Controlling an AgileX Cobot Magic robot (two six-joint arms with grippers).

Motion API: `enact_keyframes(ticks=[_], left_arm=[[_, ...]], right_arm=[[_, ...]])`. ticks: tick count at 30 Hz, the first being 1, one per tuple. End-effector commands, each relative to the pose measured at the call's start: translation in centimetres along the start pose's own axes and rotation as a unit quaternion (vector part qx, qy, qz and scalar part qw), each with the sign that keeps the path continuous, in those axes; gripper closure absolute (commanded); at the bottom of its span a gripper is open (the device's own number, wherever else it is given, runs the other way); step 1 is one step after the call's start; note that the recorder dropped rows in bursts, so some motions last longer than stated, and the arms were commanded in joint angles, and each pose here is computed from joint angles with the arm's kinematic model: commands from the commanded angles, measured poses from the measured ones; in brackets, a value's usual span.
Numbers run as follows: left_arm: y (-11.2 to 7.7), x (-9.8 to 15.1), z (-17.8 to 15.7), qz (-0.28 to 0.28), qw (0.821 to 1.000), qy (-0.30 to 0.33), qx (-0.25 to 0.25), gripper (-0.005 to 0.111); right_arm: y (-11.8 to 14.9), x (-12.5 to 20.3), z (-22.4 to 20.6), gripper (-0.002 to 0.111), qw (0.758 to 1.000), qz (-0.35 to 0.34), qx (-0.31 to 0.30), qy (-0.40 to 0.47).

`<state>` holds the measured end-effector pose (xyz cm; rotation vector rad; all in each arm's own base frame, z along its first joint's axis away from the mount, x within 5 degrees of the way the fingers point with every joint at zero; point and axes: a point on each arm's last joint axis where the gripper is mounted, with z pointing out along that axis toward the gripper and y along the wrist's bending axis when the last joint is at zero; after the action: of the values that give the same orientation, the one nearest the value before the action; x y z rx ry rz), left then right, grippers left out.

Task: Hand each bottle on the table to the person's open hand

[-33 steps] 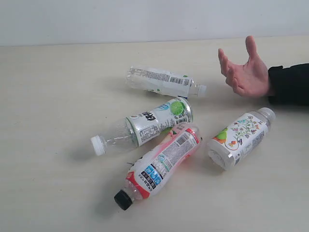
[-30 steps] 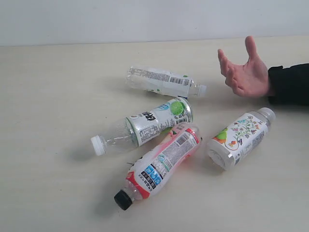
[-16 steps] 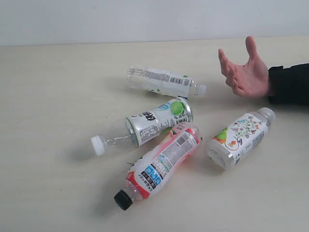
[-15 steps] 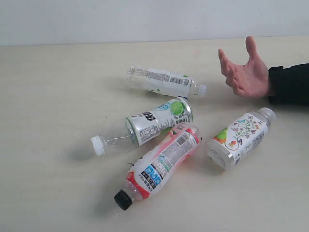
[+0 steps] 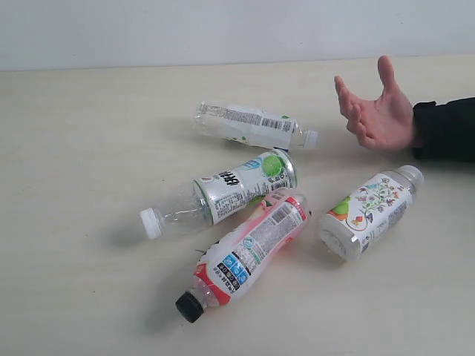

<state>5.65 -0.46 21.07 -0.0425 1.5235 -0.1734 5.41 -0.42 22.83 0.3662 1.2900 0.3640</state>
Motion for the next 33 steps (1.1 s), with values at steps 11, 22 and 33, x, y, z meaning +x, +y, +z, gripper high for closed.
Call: enact_keyframes(ticks=[11, 22, 33], left_arm=[[0.0, 0.1, 0.0, -0.001, 1.0, -0.002, -0.001, 0.107], [0.0, 0.1, 0.0, -0.001, 1.0, -0.002, -0.001, 0.107], [0.0, 0.1, 0.0, -0.001, 1.0, -0.002, -0.001, 0.107]], right_arm=[[4.9, -8.3, 5.8, 0.108, 0.968, -0.203, 0.023, 0.147], [6.3, -7.6, 13.6, 0.108, 0.812, -0.22, 0.034, 0.54], [5.2, -0.9, 14.9, 0.108, 0.715, -0.053, 0.038, 0.696]])
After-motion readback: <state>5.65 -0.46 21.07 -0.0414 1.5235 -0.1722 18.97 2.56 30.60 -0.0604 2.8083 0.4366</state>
